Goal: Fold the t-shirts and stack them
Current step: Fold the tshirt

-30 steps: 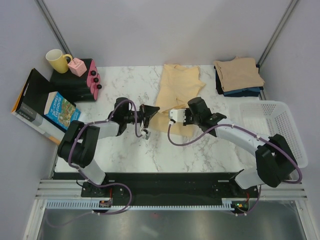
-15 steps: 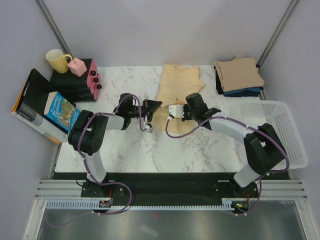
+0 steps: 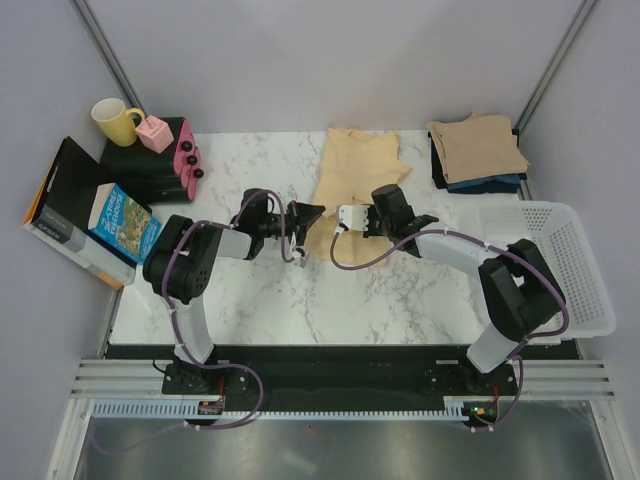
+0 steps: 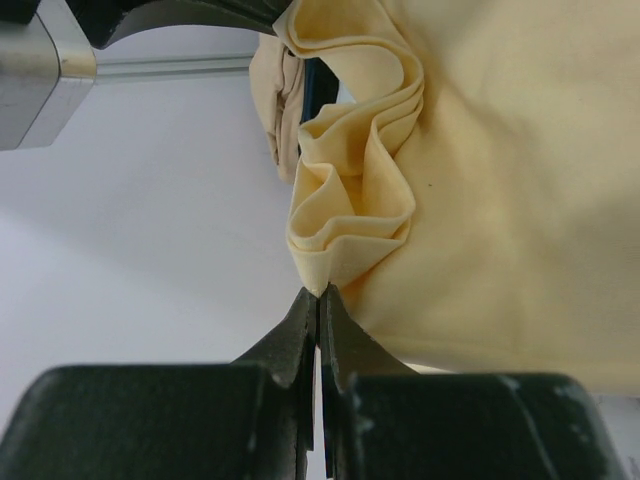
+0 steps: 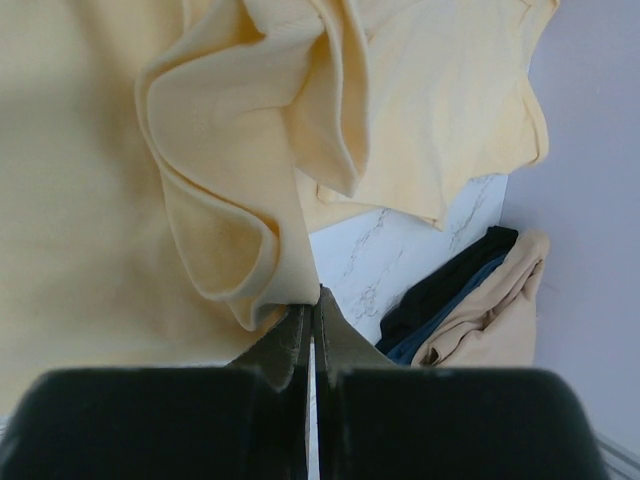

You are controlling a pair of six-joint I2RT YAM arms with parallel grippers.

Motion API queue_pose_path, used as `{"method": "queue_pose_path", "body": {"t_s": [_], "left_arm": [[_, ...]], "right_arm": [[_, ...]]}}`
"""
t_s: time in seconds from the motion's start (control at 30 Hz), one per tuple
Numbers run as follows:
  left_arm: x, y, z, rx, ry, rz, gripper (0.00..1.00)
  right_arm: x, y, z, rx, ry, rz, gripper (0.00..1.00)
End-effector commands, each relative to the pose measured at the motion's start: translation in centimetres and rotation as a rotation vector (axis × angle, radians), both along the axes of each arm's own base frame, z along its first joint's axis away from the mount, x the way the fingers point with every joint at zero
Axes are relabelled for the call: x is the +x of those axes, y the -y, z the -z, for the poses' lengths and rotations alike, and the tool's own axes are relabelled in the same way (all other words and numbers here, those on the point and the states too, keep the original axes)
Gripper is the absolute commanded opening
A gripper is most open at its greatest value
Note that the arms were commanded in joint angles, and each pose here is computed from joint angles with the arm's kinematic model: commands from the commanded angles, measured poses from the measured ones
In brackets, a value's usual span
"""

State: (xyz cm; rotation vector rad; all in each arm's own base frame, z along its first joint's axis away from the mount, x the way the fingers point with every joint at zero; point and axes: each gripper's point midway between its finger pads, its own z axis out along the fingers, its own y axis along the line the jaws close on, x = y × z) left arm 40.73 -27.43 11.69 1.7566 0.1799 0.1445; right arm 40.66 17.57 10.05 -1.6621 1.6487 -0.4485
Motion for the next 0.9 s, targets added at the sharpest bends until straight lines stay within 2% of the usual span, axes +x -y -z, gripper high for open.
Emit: {"method": "queue_pose_path", "body": {"t_s": [0.0,0.13,0.23,0.27,0.3,0.4,0.43,0.5,0.53,0.63,0.77,0.87], "left_arm": [[-0.1,0.6,-1.2,-0.03,0.087,0.049,0.02],[0.0,0.7,-1.0,-0.031,0.086,0.049,0.02],[0.5,0.7,-0.5,-0.031,0.088,0.036,0.03],[0.9,0.7,-0.8,-0.035,0.115,0.02,0.05],[1.2,0.6,-0.8,-0.038,0.124,0.008,0.08],[2.9,0.3,-1.2,-0.073,0.197,-0.061,0.25],[3.3,0.2,-0.5,-0.079,0.2,-0.081,0.38],[4.6,-0.1,-2.0,-0.127,0.265,-0.141,0.55],[5.0,-0.2,-1.5,-0.134,0.264,-0.163,0.74],[7.1,-0.6,-3.3,-0.177,0.314,-0.261,0.98],[9.1,-1.4,-5.0,-0.208,0.358,-0.359,0.99],[9.3,-1.8,-5.8,-0.221,0.364,-0.388,0.99]], "right_arm": [[1.8,0.4,-1.4,0.027,0.074,0.063,0.0],[2.1,0.8,-1.1,0.028,0.073,0.082,0.0],[2.2,1.1,-0.8,0.024,0.072,0.105,0.46],[2.2,1.3,-0.6,0.02,0.07,0.112,0.7],[2.6,1.3,-1.1,0.026,0.099,0.125,0.73],[3.4,1.9,-1.8,0.031,0.166,0.169,0.79],[3.7,2.3,-2.5,0.032,0.203,0.201,0.79],[3.9,2.7,-3.1,0.034,0.235,0.228,0.79],[4.1,3.1,-3.5,0.031,0.258,0.247,0.78],[4.1,3.5,-4.0,0.031,0.283,0.266,0.78],[4.2,4.3,-4.7,0.008,0.322,0.297,0.77],[5.1,5.3,-6.4,-0.002,0.418,0.365,0.76]]}}
